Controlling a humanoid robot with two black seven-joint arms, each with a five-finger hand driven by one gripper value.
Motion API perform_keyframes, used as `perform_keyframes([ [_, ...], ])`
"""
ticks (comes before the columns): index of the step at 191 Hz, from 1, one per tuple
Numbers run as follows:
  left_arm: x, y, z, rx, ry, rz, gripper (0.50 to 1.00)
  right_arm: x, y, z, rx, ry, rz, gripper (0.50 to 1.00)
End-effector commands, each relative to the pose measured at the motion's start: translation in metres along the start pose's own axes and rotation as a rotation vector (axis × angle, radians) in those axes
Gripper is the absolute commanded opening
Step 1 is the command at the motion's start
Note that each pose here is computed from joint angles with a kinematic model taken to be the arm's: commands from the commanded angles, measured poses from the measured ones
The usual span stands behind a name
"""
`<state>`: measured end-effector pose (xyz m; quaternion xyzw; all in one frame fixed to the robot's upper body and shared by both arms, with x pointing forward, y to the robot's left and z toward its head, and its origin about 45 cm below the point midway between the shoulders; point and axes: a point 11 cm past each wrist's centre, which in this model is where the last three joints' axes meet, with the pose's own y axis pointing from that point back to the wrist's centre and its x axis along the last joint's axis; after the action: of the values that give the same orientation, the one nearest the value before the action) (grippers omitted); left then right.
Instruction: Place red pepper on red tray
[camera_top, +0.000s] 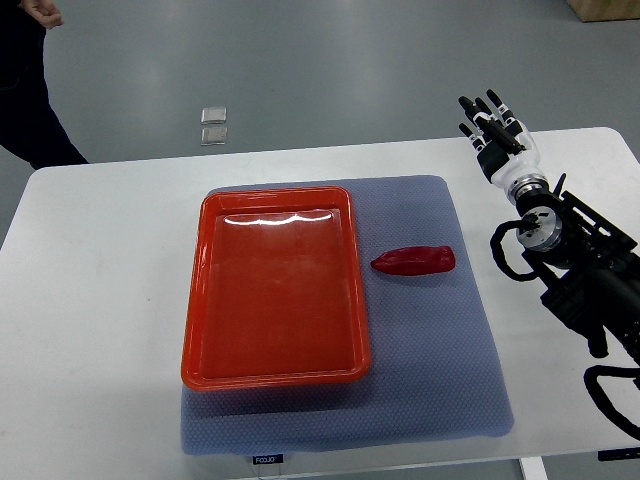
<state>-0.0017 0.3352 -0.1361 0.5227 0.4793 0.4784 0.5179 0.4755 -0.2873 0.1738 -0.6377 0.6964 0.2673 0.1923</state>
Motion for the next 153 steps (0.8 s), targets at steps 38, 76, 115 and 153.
perform_keyframes([
  [38,-0.001,0.0,0.002,-0.01,0.02,-0.002,1.0,0.0,0.0,-0.001,0.002,0.0,0.0,0.915],
  [76,0.0,0.0,0.0,-0.006,0.013,-0.001,1.0,0.0,0.0,0.0,0.0,-0.003,0.0,0.915],
  [115,-0.002,0.0,-0.002,-0.002,0.012,-0.005,1.0,-0.003,-0.001,0.0,-0.003,-0.01,-0.006,0.915],
  [153,-0.001,0.0,-0.003,0.0,0.013,-0.002,1.0,-0.014,-0.006,-0.011,0.012,-0.004,-0.035,0.915],
])
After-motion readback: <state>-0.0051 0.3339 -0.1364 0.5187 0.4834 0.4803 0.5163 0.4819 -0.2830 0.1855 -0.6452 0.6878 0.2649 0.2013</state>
